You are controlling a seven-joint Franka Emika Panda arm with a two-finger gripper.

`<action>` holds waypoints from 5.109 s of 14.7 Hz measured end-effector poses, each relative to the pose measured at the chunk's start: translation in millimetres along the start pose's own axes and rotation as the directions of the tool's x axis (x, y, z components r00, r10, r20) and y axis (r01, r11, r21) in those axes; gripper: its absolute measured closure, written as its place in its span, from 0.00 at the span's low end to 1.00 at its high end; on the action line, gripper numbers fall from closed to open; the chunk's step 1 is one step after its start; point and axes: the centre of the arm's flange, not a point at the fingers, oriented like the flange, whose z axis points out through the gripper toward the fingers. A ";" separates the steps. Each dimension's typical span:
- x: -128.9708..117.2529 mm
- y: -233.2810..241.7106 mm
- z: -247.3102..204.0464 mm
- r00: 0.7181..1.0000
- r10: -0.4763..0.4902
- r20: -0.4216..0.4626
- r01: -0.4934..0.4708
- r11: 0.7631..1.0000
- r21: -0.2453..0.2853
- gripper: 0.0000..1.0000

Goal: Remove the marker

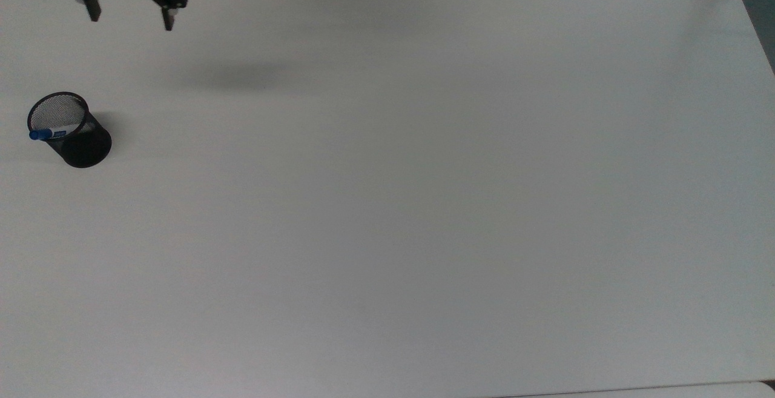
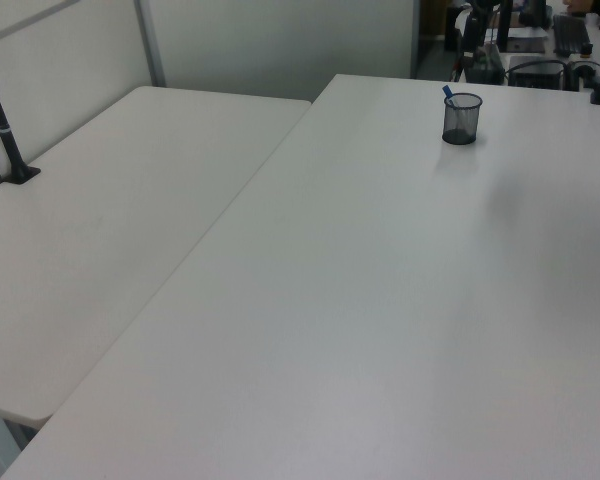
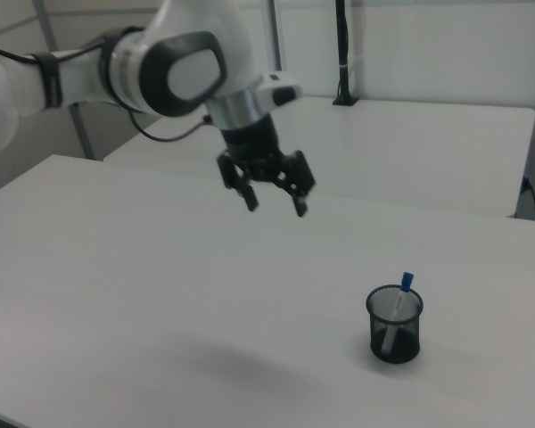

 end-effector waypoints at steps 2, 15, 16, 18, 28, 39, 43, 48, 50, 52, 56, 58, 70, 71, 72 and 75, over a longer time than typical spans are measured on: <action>-4.2 50.9 42.1 0.996 0.072 -0.059 -0.074 0.997 -0.029 0.00; 23.9 114.7 196.2 0.862 0.329 -0.387 -0.369 0.929 -0.032 0.69; 24.4 116.1 194.5 0.855 0.341 -0.391 -0.380 0.925 -0.023 0.82; 28.6 122.0 182.6 0.840 0.351 -0.414 -0.393 0.919 -0.018 0.83; 25.2 37.0 -35.1 0.880 0.357 -0.314 -0.328 0.934 0.142 0.83; 64.7 -194.7 173.1 0.985 0.054 0.165 -0.088 0.975 0.204 0.83; 63.9 -216.6 202.1 0.986 0.088 0.139 -0.106 0.986 0.130 0.83; 64.5 -217.8 200.5 0.980 0.143 0.142 -0.160 0.980 0.118 0.56; 65.4 -218.2 197.6 0.979 0.153 0.138 -0.170 0.978 0.118 0.37; 68.7 -220.6 187.9 0.980 0.155 0.123 -0.170 0.978 0.121 0.16; 70.1 -208.2 122.1 0.977 0.163 0.137 -0.177 0.979 0.098 0.00; 64.3 -194.6 67.6 0.975 0.180 0.127 -0.191 0.978 0.082 0.00; -6.4 -150.2 -96.4 0.961 0.268 0.071 -0.276 0.951 0.140 0.00; -6.2 -150.1 -96.2 0.964 0.256 0.069 -0.264 0.954 0.141 0.00; -5.2 -148.4 -96.2 0.970 0.234 0.058 -0.240 0.960 0.144 0.00; -0.6 -142.6 -92.7 0.986 0.164 0.027 -0.166 0.975 0.146 0.00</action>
